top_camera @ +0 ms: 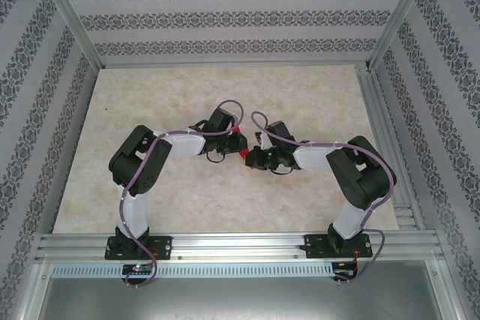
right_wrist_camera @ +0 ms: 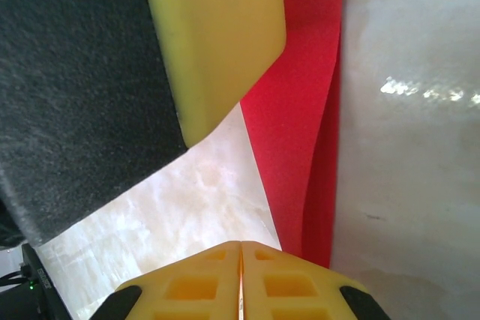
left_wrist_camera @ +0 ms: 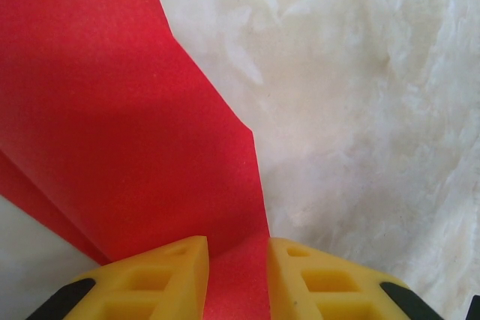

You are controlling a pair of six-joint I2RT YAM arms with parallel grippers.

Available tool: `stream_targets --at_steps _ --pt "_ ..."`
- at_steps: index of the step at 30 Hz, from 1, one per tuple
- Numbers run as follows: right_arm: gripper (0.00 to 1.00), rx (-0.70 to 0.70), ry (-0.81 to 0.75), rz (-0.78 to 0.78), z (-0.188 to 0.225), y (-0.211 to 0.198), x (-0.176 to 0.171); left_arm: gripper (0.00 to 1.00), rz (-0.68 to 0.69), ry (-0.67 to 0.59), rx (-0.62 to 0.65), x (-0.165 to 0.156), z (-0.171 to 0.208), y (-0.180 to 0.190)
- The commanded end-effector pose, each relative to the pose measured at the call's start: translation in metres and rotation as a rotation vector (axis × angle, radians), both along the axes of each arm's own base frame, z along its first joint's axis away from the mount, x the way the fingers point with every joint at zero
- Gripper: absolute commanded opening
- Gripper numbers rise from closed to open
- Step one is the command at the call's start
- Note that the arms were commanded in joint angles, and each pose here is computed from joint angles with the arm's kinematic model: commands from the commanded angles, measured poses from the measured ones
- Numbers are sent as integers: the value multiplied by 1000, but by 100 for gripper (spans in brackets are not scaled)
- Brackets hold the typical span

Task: Fold a paper plane with a square sheet of paper (pick it up from the middle)
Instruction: Fold the wing for the fifth time at the center of the table.

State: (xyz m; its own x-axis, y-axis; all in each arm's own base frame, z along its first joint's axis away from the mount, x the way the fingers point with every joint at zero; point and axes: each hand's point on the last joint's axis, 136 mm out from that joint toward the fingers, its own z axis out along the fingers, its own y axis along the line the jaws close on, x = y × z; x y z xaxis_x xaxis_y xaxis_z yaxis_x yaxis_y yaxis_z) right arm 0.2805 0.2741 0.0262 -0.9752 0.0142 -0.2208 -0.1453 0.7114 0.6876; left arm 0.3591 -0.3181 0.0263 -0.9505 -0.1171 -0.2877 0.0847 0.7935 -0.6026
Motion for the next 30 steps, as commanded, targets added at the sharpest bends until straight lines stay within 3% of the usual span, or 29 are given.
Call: stream_targets --at_steps 1,11,17,24,30 --pt "10 -31 47 -13 -18 -11 -8 29 27 48 62 -10 -17 13" --pt "10 -110 137 11 -42 -29 -38 29 41 51 74 -10 -18 16" --pt "10 -158 142 33 -32 -38 -51 29 41 52 75 -10 -18 16" --pt "18 -18 -106 3 45 -20 -14 29 34 52 70 -10 -17 15" --pt "16 -48 -128 -13 40 -10 14 28 34 54 65 -9 -17 14"
